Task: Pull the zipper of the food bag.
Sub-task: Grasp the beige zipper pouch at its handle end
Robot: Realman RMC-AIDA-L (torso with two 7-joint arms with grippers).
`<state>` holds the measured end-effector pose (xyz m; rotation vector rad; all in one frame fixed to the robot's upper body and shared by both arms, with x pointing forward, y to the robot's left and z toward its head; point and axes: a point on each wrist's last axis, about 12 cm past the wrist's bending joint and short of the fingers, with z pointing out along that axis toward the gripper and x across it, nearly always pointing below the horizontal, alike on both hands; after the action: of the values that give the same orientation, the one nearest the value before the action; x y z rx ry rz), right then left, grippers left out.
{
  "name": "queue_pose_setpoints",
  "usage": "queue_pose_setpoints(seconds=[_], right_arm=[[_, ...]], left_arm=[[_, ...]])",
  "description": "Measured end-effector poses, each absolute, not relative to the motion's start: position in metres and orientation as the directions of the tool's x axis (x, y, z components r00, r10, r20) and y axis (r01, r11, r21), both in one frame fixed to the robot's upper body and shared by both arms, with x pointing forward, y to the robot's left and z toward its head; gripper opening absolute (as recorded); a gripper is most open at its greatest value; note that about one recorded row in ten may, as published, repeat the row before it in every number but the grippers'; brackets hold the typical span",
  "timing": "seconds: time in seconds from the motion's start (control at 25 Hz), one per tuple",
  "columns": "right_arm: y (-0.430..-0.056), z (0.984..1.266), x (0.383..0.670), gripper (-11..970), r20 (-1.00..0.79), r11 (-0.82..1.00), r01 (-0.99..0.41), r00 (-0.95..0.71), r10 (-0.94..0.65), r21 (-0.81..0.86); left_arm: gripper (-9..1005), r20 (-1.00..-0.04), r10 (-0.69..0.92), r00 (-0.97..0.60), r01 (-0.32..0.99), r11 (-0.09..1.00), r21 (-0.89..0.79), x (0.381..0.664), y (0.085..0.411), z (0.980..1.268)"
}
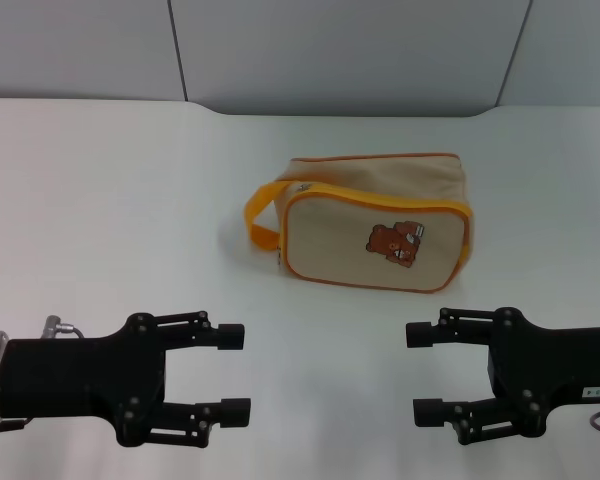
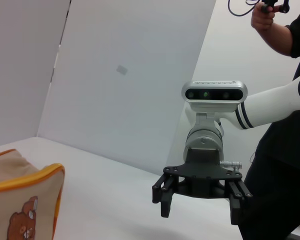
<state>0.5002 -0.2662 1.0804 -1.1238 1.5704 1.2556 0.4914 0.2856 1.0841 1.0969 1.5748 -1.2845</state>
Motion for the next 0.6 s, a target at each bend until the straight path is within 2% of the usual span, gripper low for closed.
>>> queue_pose_setpoints(seconds=[0.6], right_arm=[[-0.2661,1.0798,0.5001,811,-0.951,0.107,-0.961,-0.269,-0.154,0.255]], left_arm=[[810,-0.952,0.128,-0.278,0.958,0.113,-0.264,0.4919,0.2831,1.0824]])
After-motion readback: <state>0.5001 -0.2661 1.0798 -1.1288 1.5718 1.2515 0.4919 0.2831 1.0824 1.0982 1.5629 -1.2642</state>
